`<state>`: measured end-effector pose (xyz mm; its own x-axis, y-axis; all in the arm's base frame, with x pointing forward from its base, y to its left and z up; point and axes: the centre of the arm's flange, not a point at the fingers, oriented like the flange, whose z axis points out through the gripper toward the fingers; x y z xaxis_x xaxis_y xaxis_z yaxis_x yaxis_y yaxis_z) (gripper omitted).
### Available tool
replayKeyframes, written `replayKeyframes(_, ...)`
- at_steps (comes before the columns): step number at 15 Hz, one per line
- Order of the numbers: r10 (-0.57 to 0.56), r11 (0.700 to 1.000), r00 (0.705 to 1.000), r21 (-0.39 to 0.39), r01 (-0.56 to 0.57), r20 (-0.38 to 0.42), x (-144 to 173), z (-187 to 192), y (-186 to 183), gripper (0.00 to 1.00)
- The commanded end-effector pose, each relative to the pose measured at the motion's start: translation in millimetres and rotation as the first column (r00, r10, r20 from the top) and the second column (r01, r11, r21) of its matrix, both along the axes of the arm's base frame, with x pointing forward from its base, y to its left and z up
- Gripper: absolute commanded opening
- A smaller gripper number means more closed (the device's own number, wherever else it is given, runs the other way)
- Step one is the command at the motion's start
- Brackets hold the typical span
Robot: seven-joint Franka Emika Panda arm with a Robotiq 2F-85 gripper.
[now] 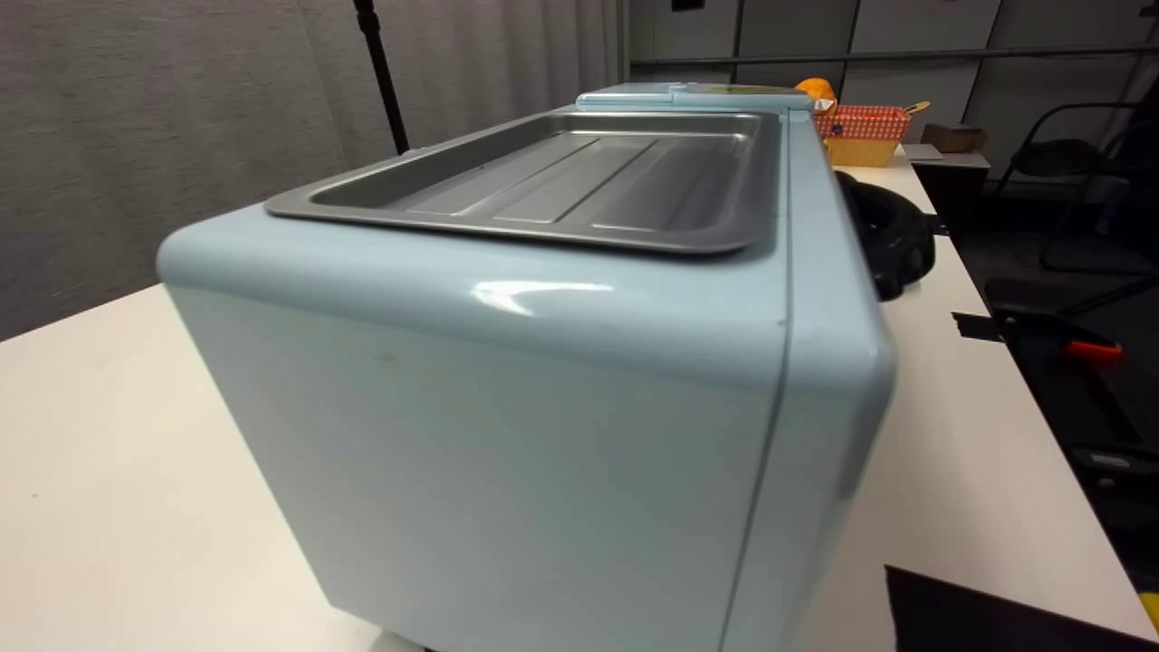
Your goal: Press the button on the top of the oven
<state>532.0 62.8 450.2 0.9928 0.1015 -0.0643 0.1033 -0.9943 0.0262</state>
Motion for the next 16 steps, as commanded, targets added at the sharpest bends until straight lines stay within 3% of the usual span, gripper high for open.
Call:
replayKeyframes(1,0.022,1.0,0.999,0.013,-0.022,0.031,-8,-1,-5,0.0)
replayKeyframes(6,0.031,0.999,0.997,0.013,-0.032,0.068,1,-7,-26,0.0)
replayKeyframes(12,0.015,0.999,0.999,0.029,-0.016,0.038,6,-39,-63,0.0)
replayKeyframes(16,0.015,1.0,1.0,0.012,-0.015,0.02,6,-38,-48,0.0)
